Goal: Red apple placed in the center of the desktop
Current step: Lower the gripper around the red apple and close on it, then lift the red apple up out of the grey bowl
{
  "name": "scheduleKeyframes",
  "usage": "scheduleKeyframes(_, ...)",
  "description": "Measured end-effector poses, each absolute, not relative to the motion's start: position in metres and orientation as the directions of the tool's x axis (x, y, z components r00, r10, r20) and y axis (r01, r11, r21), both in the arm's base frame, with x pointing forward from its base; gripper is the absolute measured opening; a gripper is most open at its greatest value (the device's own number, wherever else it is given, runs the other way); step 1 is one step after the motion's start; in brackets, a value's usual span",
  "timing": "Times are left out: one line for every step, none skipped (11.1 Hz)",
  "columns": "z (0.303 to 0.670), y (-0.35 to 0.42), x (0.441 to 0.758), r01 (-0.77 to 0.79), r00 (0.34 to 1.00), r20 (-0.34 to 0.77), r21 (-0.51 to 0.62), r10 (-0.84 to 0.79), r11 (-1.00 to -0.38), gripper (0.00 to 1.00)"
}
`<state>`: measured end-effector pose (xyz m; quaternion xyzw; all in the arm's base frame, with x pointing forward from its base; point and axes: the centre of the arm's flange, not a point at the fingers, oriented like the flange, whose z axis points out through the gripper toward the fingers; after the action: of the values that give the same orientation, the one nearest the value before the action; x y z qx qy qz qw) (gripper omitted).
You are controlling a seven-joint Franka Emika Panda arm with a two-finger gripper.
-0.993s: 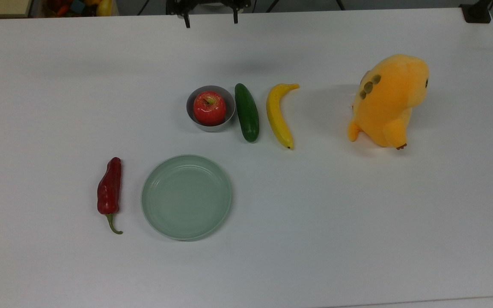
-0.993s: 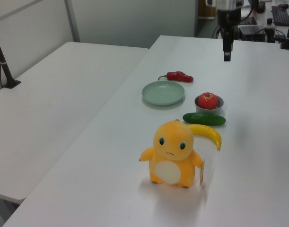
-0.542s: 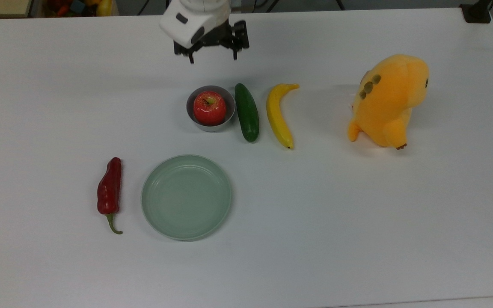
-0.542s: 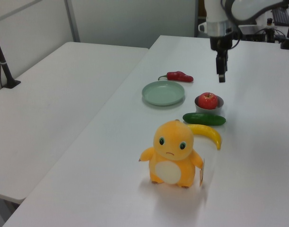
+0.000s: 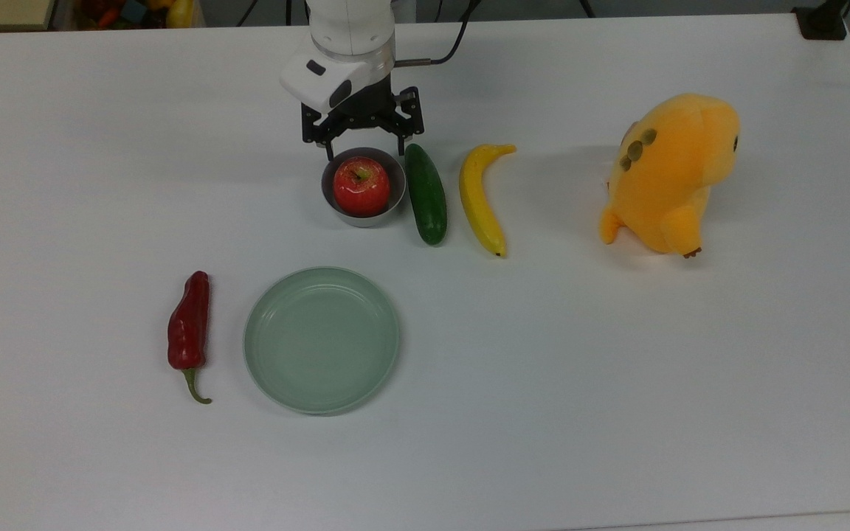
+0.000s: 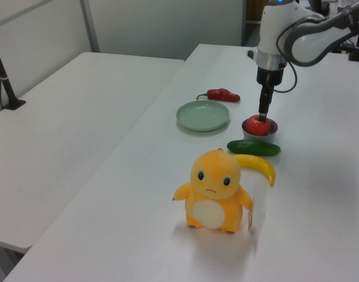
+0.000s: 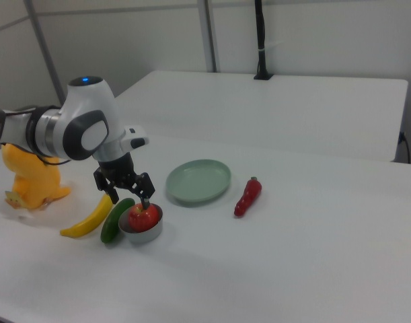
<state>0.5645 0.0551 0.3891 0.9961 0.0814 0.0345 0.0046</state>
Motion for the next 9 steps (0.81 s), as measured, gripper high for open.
scheduleKeyframes(0.382, 0.055, 0.563, 0.162, 0.982, 0.093, 0.017, 0.162, -0.987, 1.00)
scheduleKeyframes(0.377, 0.054, 0.562, 0.161, 0.980, 0.119, 0.018, 0.162, -0.987, 1.00)
scheduleKeyframes(0.370, 0.053, 0.560, 0.160, 0.977, 0.140, 0.020, 0.161, -0.987, 1.00)
scheduleKeyframes(0.366, 0.051, 0.558, 0.163, 0.974, 0.155, 0.028, 0.165, -0.986, 1.00)
scheduleKeyframes(0.363, 0.049, 0.558, 0.166, 0.972, 0.164, 0.038, 0.170, -0.985, 1.00)
scheduleKeyframes(0.361, 0.047, 0.558, 0.175, 0.970, 0.162, 0.052, 0.181, -0.983, 1.00)
scheduleKeyframes(0.357, 0.047, 0.558, 0.189, 0.967, 0.161, 0.069, 0.198, -0.980, 1.00)
scheduleKeyframes(0.352, 0.047, 0.559, 0.195, 0.965, 0.165, 0.075, 0.205, -0.978, 1.00)
scheduleKeyframes(0.346, 0.048, 0.561, 0.197, 0.964, 0.166, 0.077, 0.207, -0.977, 1.00)
